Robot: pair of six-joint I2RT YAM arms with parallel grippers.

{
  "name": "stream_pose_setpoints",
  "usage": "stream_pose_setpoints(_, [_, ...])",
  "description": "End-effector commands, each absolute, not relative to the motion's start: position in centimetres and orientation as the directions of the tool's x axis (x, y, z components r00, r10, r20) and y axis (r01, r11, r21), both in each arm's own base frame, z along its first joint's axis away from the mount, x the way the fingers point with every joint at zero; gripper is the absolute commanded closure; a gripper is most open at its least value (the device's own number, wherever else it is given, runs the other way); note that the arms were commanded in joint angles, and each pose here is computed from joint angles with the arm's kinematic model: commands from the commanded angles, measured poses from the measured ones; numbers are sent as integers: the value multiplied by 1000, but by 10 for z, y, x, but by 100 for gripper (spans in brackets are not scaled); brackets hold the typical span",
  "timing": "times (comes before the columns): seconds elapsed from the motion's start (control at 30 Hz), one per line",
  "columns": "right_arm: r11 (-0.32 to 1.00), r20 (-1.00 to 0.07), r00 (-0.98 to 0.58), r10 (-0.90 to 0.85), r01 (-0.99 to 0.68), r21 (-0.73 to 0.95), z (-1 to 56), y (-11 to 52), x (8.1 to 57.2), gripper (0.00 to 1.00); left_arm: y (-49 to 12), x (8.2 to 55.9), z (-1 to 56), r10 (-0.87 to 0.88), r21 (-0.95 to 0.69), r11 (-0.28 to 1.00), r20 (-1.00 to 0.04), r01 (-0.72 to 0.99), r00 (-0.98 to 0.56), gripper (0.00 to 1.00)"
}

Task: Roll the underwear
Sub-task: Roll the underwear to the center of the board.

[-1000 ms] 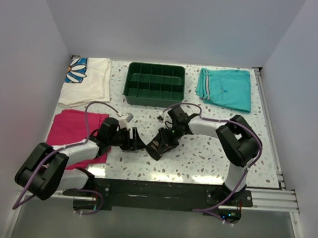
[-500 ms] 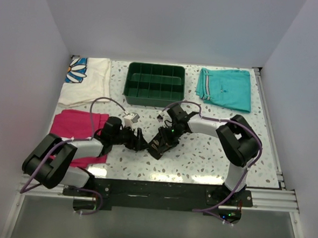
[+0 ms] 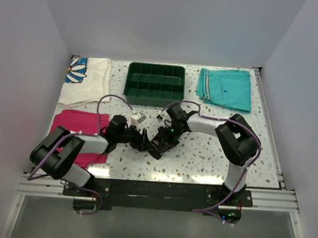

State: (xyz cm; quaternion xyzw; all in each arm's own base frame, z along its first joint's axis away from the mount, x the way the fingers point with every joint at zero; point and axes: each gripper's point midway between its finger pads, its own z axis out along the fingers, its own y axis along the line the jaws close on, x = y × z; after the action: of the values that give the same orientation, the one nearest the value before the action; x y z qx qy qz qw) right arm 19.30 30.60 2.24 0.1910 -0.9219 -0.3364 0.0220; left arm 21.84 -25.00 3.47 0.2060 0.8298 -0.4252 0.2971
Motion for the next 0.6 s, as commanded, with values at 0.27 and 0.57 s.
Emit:
stream_pose_setpoints(0.27, [728, -111, -926, -361, -354, 587, 15, 302, 203, 80, -262, 235, 33, 116, -551, 521, -711, 652, -693, 45])
stream_pose_setpoints(0.57, [719, -152, -927, -343, -363, 593, 23, 305, 207, 71, -266, 239, 28, 107, -564, 513, -707, 648, -699, 65])
